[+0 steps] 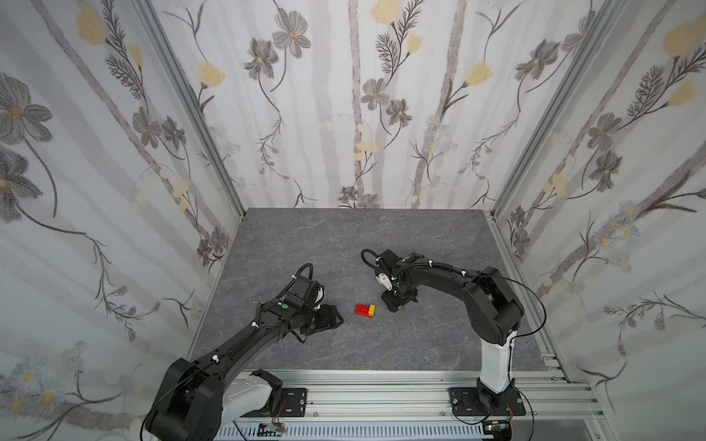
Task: Assemble the number 5 with lego
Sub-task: Pick up the lego brick from the center of the board.
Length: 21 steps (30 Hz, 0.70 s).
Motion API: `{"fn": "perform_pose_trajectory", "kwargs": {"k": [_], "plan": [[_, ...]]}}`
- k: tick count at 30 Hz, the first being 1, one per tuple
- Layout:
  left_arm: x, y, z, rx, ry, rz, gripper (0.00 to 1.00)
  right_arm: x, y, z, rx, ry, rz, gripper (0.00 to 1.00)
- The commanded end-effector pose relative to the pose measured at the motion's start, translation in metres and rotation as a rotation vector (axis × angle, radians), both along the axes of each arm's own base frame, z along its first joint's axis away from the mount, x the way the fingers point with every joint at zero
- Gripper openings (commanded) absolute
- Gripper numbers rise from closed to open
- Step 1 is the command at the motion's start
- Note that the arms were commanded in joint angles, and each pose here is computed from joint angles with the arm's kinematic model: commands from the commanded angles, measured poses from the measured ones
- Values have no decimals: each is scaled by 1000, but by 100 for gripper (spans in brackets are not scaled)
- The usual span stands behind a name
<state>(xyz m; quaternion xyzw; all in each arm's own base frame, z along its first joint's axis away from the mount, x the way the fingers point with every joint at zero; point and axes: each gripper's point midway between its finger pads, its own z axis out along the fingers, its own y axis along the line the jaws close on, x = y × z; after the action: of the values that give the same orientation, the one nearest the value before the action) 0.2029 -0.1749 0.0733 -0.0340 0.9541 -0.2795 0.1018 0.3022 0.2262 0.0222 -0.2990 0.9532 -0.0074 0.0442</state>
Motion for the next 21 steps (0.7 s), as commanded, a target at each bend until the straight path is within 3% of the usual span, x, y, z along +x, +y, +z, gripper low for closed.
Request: {"fn": "perform_pose_trajectory", "kwargs": {"k": [1,18,21], "plan": [[2,0,1,2,-11,-1,72,-2,-3,-4,-8,10,-19,59],[2,1,0,9,-7,6,71,-8,-11,-11,1,39,-35,42],[2,1,-1,8,-6,7,71,-7,-11,-9,6,33,-35,35]]}}
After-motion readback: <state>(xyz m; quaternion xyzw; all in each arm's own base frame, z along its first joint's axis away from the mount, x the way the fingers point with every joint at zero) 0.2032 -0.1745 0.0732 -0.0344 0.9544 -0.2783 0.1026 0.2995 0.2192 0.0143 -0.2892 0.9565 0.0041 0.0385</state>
